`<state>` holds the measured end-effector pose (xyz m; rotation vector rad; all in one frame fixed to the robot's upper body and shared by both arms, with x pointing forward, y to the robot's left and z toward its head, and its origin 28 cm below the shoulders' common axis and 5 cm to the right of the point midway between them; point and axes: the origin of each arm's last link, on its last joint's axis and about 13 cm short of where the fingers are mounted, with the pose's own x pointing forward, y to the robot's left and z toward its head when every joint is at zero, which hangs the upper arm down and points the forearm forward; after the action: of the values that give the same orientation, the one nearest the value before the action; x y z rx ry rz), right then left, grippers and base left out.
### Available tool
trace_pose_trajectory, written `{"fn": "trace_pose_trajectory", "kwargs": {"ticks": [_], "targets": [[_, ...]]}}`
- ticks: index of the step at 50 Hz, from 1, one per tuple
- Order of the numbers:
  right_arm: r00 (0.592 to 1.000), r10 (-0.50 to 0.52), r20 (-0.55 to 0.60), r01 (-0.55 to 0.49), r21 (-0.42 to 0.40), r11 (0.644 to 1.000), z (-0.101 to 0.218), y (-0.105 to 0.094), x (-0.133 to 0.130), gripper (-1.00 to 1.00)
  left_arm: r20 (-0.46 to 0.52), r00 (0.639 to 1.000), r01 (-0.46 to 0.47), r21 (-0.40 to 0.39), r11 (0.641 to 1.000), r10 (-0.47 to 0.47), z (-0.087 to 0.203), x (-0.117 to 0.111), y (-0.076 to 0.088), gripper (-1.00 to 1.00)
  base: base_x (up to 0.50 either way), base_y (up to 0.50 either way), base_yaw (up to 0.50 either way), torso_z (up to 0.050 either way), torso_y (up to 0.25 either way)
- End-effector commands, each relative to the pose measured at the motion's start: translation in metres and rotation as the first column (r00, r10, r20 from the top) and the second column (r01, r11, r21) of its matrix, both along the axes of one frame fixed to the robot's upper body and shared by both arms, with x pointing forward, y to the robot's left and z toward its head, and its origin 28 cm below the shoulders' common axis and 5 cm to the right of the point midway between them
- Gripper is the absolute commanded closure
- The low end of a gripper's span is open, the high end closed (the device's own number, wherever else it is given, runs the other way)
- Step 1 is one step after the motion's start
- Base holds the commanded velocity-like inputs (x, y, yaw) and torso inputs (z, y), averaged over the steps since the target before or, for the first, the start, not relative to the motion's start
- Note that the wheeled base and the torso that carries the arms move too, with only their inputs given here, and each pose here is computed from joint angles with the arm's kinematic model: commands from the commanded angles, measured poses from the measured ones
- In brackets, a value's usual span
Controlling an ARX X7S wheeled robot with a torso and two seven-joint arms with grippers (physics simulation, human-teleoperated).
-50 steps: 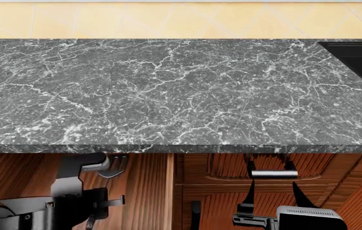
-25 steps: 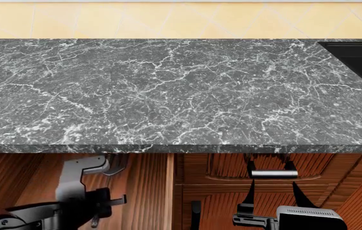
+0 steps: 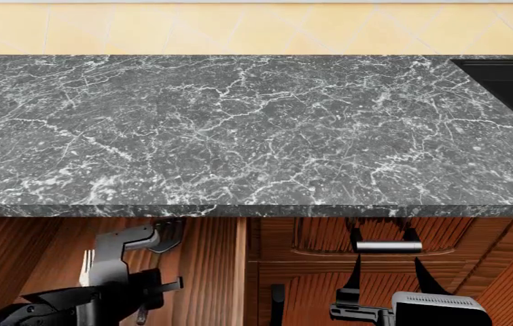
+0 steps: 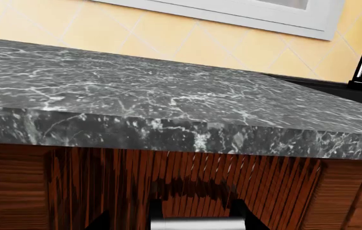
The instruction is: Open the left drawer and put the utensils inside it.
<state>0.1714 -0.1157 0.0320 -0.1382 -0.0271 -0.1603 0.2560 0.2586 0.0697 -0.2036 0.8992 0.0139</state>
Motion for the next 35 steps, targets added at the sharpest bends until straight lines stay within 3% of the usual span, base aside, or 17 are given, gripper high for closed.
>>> {"fn": "trace_pose_trajectory", "kwargs": {"ticks": [1, 12, 13, 31, 33, 35], "targets": [[1.0, 0.0, 0.0, 0.0, 0.0, 1.0, 0.0, 0.0, 0.0, -1.0, -0.026, 1.0, 0.005, 0.007, 1.0, -0.005, -0.005, 0.001, 0.001, 1.0, 0.0, 0.0, 0.0, 0.0, 0.0], [1.0, 0.0, 0.0, 0.0, 0.0, 1.0, 0.0, 0.0, 0.0, -1.0, -0.043, 0.999, 0.0, 0.002, 1.0, 0.0, -0.01, 0.002, 0.002, 1.0, 0.0, 0.0, 0.0, 0.0, 0.0], [1.0, 0.0, 0.0, 0.0, 0.0, 1.0, 0.0, 0.0, 0.0, -1.0, -0.043, 0.999, -0.001, 0.003, 1.0, 0.001, -0.01, 0.001, 0.002, -1.0, 0.0, 0.0, 0.0, 0.0, 0.0], [1.0, 0.0, 0.0, 0.0, 0.0, 1.0, 0.0, 0.0, 0.0, -1.0, -0.006, 1.0, 0.013, 0.016, 1.0, -0.013, 0.009, -0.005, -0.003, -1.0, 0.0, 0.0, 0.0, 0.0, 0.0], [1.0, 0.0, 0.0, 0.0, 0.0, 1.0, 0.0, 0.0, 0.0, -1.0, 0.008, 1.0, 0.014, 0.018, 1.0, -0.015, 0.014, -0.006, -0.004, -1.0, 0.0, 0.0, 0.0, 0.0, 0.0], [1.0, 0.0, 0.0, 0.0, 0.0, 1.0, 0.0, 0.0, 0.0, -1.0, 0.091, 0.996, 0.015, 0.038, 0.999, -0.019, 0.04, -0.021, -0.006, -1.0, 0.0, 0.0, 0.0, 0.0, 0.0]]}}
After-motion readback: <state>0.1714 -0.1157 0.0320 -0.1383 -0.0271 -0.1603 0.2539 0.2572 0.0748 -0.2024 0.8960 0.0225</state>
